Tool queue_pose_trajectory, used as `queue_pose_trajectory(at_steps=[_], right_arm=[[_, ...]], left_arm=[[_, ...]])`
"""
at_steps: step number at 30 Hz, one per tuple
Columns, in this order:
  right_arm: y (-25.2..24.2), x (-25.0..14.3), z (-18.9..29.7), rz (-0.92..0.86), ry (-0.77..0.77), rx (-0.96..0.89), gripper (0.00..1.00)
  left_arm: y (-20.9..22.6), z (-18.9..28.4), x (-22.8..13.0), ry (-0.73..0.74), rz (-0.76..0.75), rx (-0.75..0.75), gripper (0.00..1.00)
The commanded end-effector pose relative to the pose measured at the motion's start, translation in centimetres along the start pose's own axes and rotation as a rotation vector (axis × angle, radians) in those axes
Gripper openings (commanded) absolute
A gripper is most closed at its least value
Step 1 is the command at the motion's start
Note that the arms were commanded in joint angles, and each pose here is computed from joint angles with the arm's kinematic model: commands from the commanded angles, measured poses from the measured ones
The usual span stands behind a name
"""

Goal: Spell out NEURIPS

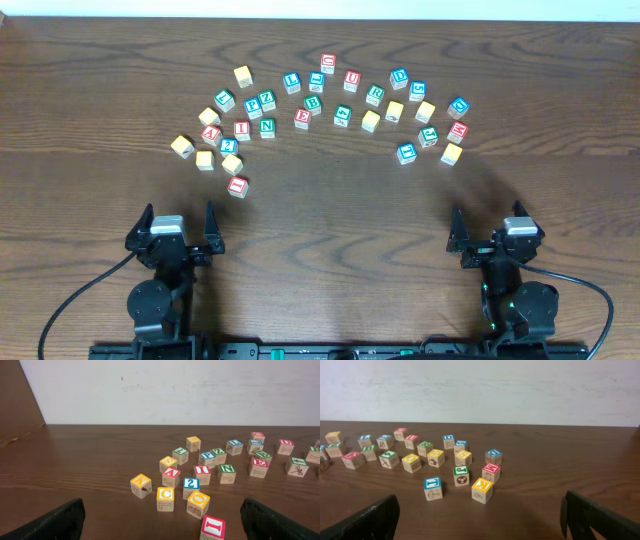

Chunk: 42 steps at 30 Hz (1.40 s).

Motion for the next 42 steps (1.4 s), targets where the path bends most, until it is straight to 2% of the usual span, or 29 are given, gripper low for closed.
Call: queue_pose_trajectory(at_steps=[1, 27, 31, 37, 42], right_arm=[[-0.1, -0.1, 0.0, -0.006, 0.002, -0.004, 0.99], [-0.3, 0.4, 0.0, -0.006, -0.025, -0.023, 0.99], [0.1, 0.3, 0.0, -0.008, -0.025, 0.017, 0.99], [0.3, 0.7, 0.1, -0.007, -0.042, 0.047, 0.99], [0.3, 1.5, 0.2, -0.006, -0.061, 0.046, 0.99]], left_arm=[[-0.1, 0.0, -1.0, 0.05, -0.011, -0.017, 0.98], [-0.1, 0.0, -0.9, 0.043, -0.011, -0.018, 0.98], [-0.1, 0.0, -0.9, 0.041, -0.008, -0.018, 0.98], [-0.2, 0.1, -0.1, 0.035, 0.096, -0.019, 0.98], [-0.7, 0.1, 1.1, 0.064, 0.109, -0.066, 0.98]])
Point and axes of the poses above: each gripper's point midway between its finger pads, its own z axis back along the fingers, its own y axis along the line the jaws close on, x = y × z, the point moved 9 cm from there along z, back along the fingers, and after that the axes turned 4 degrees about z, right-handed, at the moved point
